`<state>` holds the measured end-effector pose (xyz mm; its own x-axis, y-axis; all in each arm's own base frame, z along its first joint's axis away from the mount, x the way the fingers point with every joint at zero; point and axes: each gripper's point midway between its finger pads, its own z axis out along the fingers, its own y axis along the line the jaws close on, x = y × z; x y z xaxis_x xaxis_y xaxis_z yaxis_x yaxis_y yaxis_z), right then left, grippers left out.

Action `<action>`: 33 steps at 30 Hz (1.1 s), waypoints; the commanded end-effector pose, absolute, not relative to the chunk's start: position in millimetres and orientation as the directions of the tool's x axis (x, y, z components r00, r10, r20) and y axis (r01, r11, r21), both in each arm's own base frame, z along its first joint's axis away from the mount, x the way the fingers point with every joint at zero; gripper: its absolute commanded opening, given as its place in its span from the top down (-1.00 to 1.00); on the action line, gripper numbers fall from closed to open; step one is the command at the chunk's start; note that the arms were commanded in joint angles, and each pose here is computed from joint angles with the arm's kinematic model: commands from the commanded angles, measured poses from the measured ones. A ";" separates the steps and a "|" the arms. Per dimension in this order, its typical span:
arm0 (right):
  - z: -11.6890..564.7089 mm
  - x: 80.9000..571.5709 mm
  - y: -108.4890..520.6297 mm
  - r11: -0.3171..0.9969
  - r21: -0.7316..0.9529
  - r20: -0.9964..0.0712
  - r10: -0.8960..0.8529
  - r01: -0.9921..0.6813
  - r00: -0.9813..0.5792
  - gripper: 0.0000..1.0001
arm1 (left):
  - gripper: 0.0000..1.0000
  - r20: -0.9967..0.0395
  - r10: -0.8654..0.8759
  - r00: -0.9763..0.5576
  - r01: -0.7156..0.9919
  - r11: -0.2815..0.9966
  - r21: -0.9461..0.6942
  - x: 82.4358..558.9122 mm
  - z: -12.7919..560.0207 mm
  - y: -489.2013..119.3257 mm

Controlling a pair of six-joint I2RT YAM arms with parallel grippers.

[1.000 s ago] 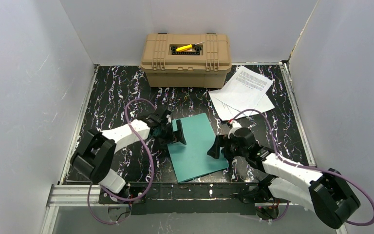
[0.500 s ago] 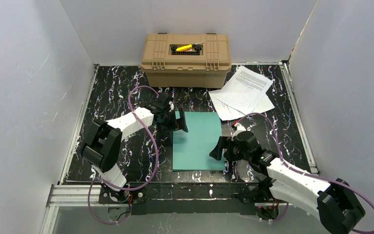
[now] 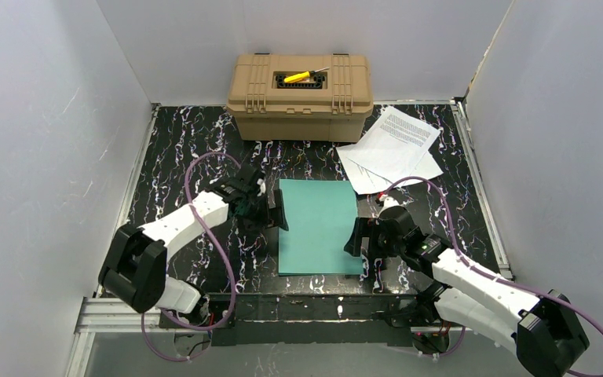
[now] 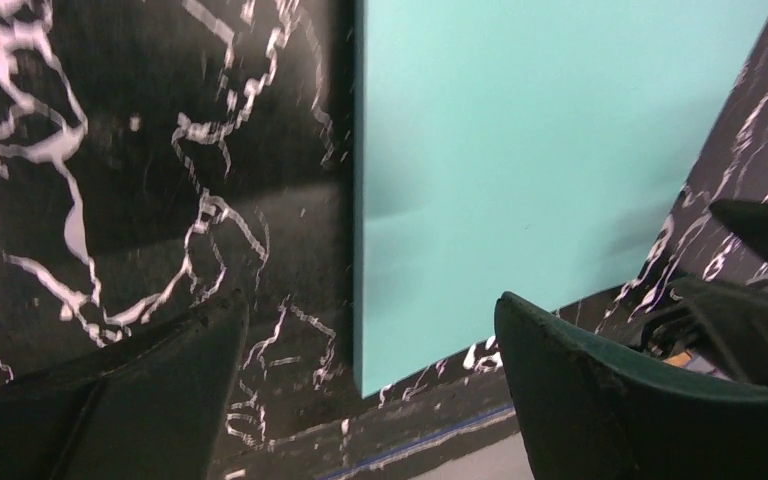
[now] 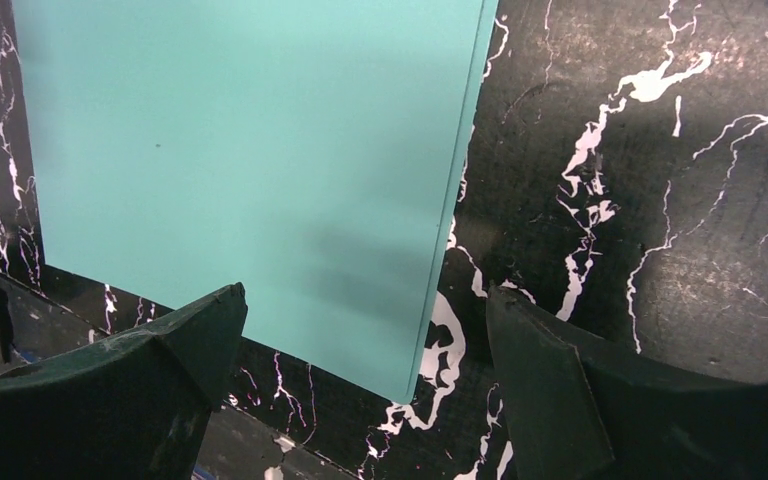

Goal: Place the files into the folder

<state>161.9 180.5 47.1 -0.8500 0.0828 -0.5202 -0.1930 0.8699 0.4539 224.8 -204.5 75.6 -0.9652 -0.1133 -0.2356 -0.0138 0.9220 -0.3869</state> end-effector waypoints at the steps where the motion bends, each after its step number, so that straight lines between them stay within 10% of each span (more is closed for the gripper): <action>1: 64.9 169.3 186.2 0.863 0.454 -0.550 0.076 -0.222 -0.832 -0.97 | -0.77 -0.159 -0.124 -0.979 -0.051 0.916 -0.398 190.0 69.1 -191.9; 33: 54.3 161.9 193.8 0.843 0.477 -0.517 0.038 -0.250 -0.855 -0.96 | 0.09 -0.026 -0.132 -0.991 -0.112 0.920 -0.375 152.0 10.4 -179.7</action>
